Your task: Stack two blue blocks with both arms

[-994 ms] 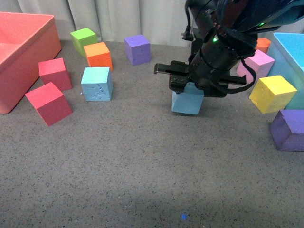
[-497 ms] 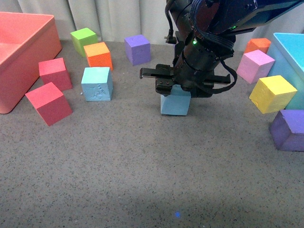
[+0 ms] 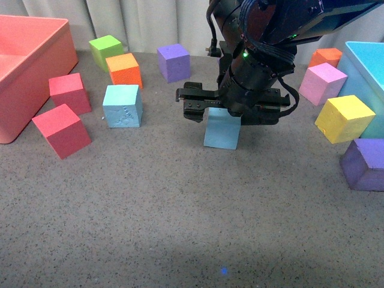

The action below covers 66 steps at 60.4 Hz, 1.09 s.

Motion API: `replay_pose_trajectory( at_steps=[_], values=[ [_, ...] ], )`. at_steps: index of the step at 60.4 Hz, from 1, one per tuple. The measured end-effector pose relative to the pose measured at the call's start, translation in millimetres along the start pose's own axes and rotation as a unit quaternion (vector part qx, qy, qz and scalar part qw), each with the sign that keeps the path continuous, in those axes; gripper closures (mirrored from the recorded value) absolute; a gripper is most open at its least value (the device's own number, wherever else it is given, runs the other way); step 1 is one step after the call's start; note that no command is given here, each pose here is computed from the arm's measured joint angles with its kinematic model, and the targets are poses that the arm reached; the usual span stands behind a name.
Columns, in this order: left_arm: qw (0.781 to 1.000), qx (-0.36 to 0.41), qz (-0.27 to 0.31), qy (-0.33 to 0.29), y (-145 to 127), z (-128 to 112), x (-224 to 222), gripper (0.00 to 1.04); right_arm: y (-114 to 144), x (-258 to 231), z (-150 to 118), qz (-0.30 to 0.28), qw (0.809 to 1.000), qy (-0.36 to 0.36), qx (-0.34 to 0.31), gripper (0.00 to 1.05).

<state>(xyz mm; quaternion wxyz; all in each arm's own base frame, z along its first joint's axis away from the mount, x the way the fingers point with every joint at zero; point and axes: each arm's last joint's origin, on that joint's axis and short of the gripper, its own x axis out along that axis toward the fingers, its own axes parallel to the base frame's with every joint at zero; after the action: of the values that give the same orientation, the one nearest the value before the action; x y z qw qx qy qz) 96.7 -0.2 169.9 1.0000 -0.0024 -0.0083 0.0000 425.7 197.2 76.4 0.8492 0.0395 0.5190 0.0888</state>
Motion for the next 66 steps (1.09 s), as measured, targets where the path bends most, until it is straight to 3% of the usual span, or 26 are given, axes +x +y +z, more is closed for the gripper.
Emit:
replay_pose_trajectory(
  at_steps=[3, 5, 19, 34, 37, 40, 45, 46, 52, 56, 66],
  values=[
    [1.000, 0.000, 0.000, 0.000, 0.0, 0.0, 0.0, 0.07, -0.1, 0.1, -0.2, 0.000, 1.000, 0.000, 0.000, 0.09],
    [1.000, 0.000, 0.000, 0.000, 0.0, 0.0, 0.0, 0.07, -0.3, 0.2, -0.7, -0.001, 1.000, 0.001, 0.000, 0.08],
    [1.000, 0.000, 0.000, 0.000, 0.0, 0.0, 0.0, 0.07, -1.3, -12.2, -1.8, -0.007, 1.000, -0.018, -0.009, 0.10],
    [1.000, 0.000, 0.000, 0.000, 0.0, 0.0, 0.0, 0.07, -2.2, -54.6, 4.0, -0.032, 0.992, -0.119, -0.036, 0.11],
    [1.000, 0.000, 0.000, 0.000, 0.0, 0.0, 0.0, 0.07, -7.1, -59.1, 1.4, -0.061, 0.976, -0.203, -0.043, 0.17],
    [1.000, 0.000, -0.001, 0.000, -0.1, 0.0, 0.0, 0.07, -17.9, -69.0, -8.7, -0.096, 0.950, -0.294, -0.053, 0.26],
    [1.000, 0.000, 0.000, 0.000, 0.0, 0.0, 0.0, 0.07, -38.1, -91.6, -28.6, -0.090, 0.911, -0.399, -0.050, 0.38],
    [1.000, 0.000, 0.000, 0.000, 0.0, 0.0, 0.0, 0.07, -47.0, -104.7, -34.9, -0.086, 0.892, -0.443, -0.042, 0.43],
    [1.000, 0.000, 0.000, 0.000, 0.0, 0.0, 0.0, 0.07, -71.1, -146.9, -53.0, -0.080, 0.846, -0.526, -0.029, 0.61],
    [1.000, 0.000, 0.000, 0.000, 0.0, 0.0, 0.0, 0.07, -83.8, -160.0, -66.2, -0.084, 0.840, -0.535, -0.028, 0.72],
    [1.000, 0.000, 0.000, 0.000, 0.0, 0.0, 0.0, 0.07, -108.5, -170.9, -111.0, -0.088, 0.856, -0.507, -0.041, 1.04]
  ],
)
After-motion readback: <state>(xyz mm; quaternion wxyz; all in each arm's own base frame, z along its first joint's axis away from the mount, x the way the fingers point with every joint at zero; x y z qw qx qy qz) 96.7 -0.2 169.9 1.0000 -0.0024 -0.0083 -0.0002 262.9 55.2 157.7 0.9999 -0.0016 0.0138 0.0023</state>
